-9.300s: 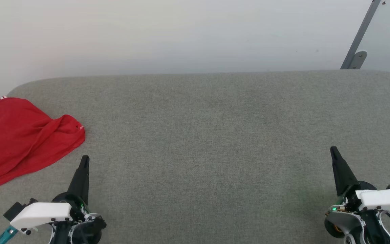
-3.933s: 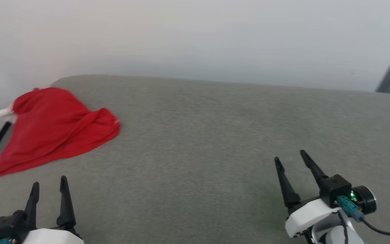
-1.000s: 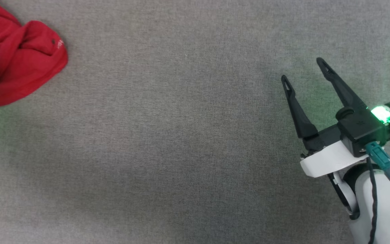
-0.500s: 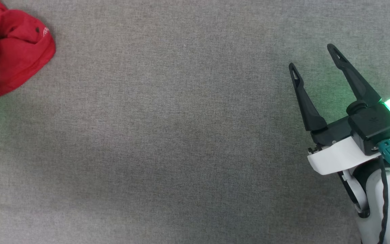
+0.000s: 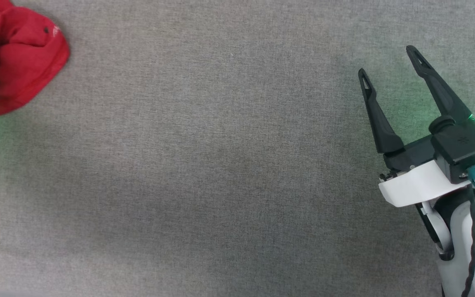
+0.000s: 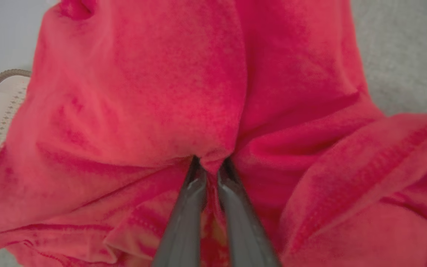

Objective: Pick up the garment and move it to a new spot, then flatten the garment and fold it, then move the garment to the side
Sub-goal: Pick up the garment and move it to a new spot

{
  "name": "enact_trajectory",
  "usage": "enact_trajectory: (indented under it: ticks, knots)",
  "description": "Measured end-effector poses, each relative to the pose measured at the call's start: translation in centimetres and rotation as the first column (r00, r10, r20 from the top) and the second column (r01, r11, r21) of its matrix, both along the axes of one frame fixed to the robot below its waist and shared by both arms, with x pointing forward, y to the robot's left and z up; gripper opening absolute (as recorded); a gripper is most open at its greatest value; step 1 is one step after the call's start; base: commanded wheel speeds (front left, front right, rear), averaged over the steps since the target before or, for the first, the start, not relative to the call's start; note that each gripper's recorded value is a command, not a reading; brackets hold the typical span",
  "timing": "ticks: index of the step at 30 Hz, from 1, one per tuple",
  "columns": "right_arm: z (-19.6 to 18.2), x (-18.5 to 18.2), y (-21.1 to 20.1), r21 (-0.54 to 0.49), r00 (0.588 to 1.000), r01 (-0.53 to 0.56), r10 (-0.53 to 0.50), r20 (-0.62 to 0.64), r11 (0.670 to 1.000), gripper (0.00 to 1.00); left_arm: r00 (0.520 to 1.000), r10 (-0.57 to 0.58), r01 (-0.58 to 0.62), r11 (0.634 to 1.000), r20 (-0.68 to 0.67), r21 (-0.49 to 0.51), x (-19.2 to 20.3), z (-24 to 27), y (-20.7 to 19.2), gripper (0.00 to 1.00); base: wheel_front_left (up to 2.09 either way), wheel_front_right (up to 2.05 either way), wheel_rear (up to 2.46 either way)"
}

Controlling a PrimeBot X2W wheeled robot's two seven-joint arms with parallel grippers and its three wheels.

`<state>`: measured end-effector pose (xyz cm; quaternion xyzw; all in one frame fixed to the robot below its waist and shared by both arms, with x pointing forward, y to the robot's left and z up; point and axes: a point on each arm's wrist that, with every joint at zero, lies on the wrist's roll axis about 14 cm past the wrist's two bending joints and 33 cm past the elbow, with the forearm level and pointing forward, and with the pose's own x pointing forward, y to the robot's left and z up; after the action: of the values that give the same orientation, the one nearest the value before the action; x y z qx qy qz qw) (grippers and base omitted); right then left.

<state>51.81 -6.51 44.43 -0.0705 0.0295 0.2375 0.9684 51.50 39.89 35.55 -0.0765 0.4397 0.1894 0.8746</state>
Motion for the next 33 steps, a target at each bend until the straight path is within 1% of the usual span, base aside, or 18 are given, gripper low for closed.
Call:
enact_trajectory:
  ticks: [7,16,18,22,26,33]
  knots:
    - [1.6,-0.2,0.7,0.036,0.999,-0.006,0.005,0.035,0.999,1.00,0.999,-0.020,0.017,0.998,0.046,0.052,-0.2,2.9,1.0,0.00,0.00,0.00,0.00]
    - [4.9,-1.1,1.9,0.093,0.995,-0.022,0.012,0.103,0.995,1.00,0.973,-0.086,0.043,0.980,0.212,0.196,1.2,12.2,3.2,0.00,0.00,0.00,0.00]
    - [5.6,-1.3,2.0,0.104,0.993,-0.024,0.011,0.117,0.994,1.00,0.962,-0.106,0.048,0.972,0.251,0.230,1.4,14.4,3.5,0.00,0.00,0.00,0.00]
    - [6.7,-2.1,2.5,0.128,0.991,-0.030,0.013,0.134,0.991,1.00,0.933,-0.168,0.061,0.946,0.319,0.318,1.7,19.4,3.9,0.00,0.00,0.00,0.00]
    - [8.1,-2.7,3.0,0.152,0.987,-0.040,0.015,0.161,0.988,1.00,0.900,-0.220,0.068,0.924,0.377,0.376,1.6,23.8,3.6,0.00,0.00,0.00,0.00]
    - [10.4,-4.2,3.5,0.190,0.978,-0.051,0.010,0.211,0.981,1.00,0.850,-0.306,0.090,0.887,0.429,0.454,0.7,30.3,2.3,0.00,0.00,0.00,0.00]
